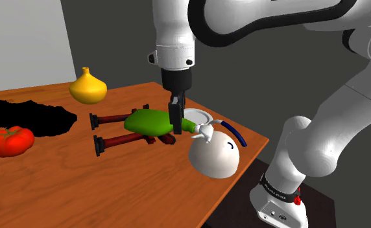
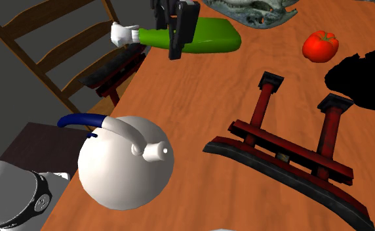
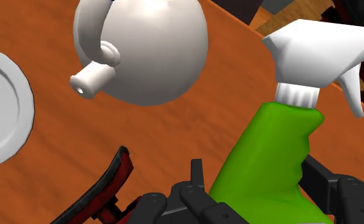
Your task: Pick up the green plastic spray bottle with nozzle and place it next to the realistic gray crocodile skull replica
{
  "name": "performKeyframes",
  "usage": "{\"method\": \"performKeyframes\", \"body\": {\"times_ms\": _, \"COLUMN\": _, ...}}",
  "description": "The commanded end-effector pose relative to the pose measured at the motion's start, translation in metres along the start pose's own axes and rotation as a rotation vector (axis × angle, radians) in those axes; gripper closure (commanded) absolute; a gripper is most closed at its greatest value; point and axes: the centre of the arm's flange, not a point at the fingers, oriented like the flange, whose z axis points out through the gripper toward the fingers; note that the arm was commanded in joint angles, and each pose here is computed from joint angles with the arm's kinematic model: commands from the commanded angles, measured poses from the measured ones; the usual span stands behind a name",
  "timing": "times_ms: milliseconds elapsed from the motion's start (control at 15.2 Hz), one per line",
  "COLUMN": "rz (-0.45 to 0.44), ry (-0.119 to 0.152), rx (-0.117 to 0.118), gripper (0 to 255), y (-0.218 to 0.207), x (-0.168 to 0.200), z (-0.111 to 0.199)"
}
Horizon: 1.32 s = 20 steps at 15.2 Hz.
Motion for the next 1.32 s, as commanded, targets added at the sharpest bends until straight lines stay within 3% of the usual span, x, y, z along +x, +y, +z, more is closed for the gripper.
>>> {"method": "performKeyframes", "body": {"times_ms": 0, "rz": 0.0, "ry": 0.0, "rx": 0.0, "gripper": 255, "y": -0.001, "x": -0.002, "z": -0.01}}
{"method": "performKeyframes", "body": {"times_ms": 132, "rz": 0.0, "ry": 0.0, "rx": 0.0, "gripper": 255, "y": -0.001, "x": -0.004, "z": -0.02}}
{"method": "performKeyframes", "body": {"times_ms": 1254, "rz": 0.0, "ry": 0.0, "rx": 0.0, "gripper": 255, "y": -0.196, "x": 0.106, "z": -0.034}}
